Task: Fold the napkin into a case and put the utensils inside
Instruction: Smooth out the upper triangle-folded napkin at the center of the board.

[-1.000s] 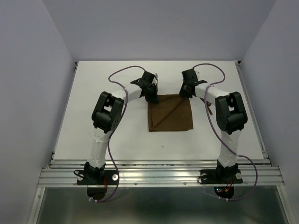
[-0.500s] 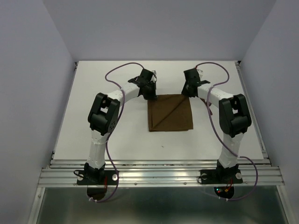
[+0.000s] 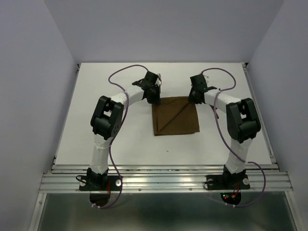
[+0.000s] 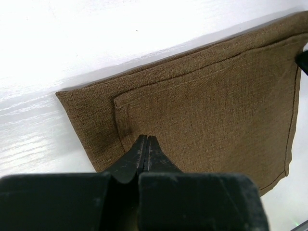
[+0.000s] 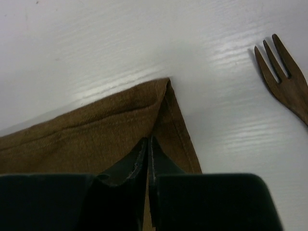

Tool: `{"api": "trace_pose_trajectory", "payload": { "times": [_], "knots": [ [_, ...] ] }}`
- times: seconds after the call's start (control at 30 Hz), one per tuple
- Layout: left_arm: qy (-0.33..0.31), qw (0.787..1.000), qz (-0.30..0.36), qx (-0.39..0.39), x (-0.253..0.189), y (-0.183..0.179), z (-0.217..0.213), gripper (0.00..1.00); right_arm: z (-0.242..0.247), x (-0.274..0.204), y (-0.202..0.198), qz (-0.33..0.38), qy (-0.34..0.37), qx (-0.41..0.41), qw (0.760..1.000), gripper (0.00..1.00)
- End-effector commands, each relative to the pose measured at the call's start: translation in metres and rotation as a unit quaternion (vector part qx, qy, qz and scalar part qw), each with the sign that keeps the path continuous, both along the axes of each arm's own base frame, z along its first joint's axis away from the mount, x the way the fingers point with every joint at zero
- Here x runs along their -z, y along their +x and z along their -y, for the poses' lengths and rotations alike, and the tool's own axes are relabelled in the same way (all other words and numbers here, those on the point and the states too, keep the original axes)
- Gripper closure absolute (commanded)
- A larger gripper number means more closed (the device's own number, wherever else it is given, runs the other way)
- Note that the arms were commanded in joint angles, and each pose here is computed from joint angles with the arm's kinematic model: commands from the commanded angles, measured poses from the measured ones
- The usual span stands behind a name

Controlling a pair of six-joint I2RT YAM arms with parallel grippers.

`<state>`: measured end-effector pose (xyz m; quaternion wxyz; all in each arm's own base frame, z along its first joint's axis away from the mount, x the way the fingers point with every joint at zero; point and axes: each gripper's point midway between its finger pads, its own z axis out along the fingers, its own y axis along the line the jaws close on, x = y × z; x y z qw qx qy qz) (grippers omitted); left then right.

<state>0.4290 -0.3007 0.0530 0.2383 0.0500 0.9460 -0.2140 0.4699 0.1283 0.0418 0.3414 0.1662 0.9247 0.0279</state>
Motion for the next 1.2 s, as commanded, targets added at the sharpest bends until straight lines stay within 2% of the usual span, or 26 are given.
{"api": "trace_pose_trajectory", "payload": {
  "times": [0.0,0.07,0.23,0.43,0.63,0.87,0.97,1.17],
  "knots": [
    [-0.004,0.999,0.034,0.013,-0.028,0.002,0.003,1.0,-0.01,-0.067,0.002,0.076,0.048,-0.028,0.996,0.91],
    [0.003,0.999,0.031,0.011,-0.025,0.004,0.002,1.0,-0.029,-0.075,-0.014,0.072,0.073,-0.058,0.993,0.91],
    [0.017,1.0,0.022,0.009,-0.007,0.009,0.0,1.0,-0.081,-0.076,-0.058,0.055,0.083,-0.122,0.988,0.89],
    [0.029,1.0,0.009,0.002,0.01,0.009,-0.009,1.0,-0.116,-0.064,-0.096,0.015,0.153,-0.159,0.975,0.88],
    [0.033,0.999,0.001,-0.001,0.021,0.011,-0.014,1.0,-0.163,-0.047,-0.133,-0.019,0.172,-0.218,0.96,0.89],
    [0.015,1.0,-0.012,0.001,0.028,0.005,-0.016,1.0,-0.194,-0.036,-0.151,-0.037,0.231,-0.243,0.941,0.88],
    [0.01,1.0,-0.015,0.001,0.028,0.003,-0.015,1.0,-0.198,-0.031,-0.153,-0.042,0.229,-0.245,0.941,0.88],
    [0.007,1.0,-0.013,0.003,0.027,0.004,-0.014,1.0,-0.198,0.014,-0.163,-0.091,0.206,-0.248,0.942,0.89]
  ]
}}
